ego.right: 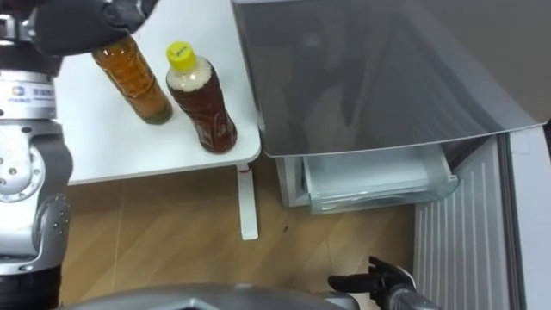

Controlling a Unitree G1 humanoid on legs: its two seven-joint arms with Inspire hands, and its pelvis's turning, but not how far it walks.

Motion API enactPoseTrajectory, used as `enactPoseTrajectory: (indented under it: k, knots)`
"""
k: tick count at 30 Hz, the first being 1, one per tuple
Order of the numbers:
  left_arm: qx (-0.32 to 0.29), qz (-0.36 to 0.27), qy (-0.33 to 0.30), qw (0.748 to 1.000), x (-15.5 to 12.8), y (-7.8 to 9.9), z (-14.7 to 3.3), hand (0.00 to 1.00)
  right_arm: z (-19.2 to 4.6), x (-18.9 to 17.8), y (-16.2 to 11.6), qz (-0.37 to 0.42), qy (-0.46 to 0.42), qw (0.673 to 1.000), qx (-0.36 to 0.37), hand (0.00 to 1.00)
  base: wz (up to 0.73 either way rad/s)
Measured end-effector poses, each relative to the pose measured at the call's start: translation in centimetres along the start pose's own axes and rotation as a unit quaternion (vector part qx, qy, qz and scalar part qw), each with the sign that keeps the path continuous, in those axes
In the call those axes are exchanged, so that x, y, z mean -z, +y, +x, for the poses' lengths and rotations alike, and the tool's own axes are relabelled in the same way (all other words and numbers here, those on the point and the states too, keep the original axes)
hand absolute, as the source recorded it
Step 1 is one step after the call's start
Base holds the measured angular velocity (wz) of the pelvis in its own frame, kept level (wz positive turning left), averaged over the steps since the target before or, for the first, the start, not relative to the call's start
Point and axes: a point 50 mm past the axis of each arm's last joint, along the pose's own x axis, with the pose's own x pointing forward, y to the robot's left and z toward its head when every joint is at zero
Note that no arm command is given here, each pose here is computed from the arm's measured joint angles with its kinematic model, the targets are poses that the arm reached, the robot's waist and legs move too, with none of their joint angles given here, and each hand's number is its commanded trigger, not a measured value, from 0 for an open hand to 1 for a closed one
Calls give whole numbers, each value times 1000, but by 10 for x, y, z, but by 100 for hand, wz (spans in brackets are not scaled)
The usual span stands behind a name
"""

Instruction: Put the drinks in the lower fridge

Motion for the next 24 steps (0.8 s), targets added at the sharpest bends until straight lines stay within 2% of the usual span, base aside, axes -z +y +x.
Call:
enactPoseTrajectory:
  k: [7, 15, 24]
  knots:
    - [68, -11, 11, 998, 3, -13, 0, 0, 0, 1, 0, 0, 7, 1000, 1, 0, -1]
    - [100, -41, 19, 994, 4, -16, -1, 0, 0, 1, 0, 2, 14, 1000, 1, 0, 0]
    - [124, -43, 33, 991, 6, -18, -1, 0, 0, 2, -1, 3, 17, 1000, 2, 0, -2]
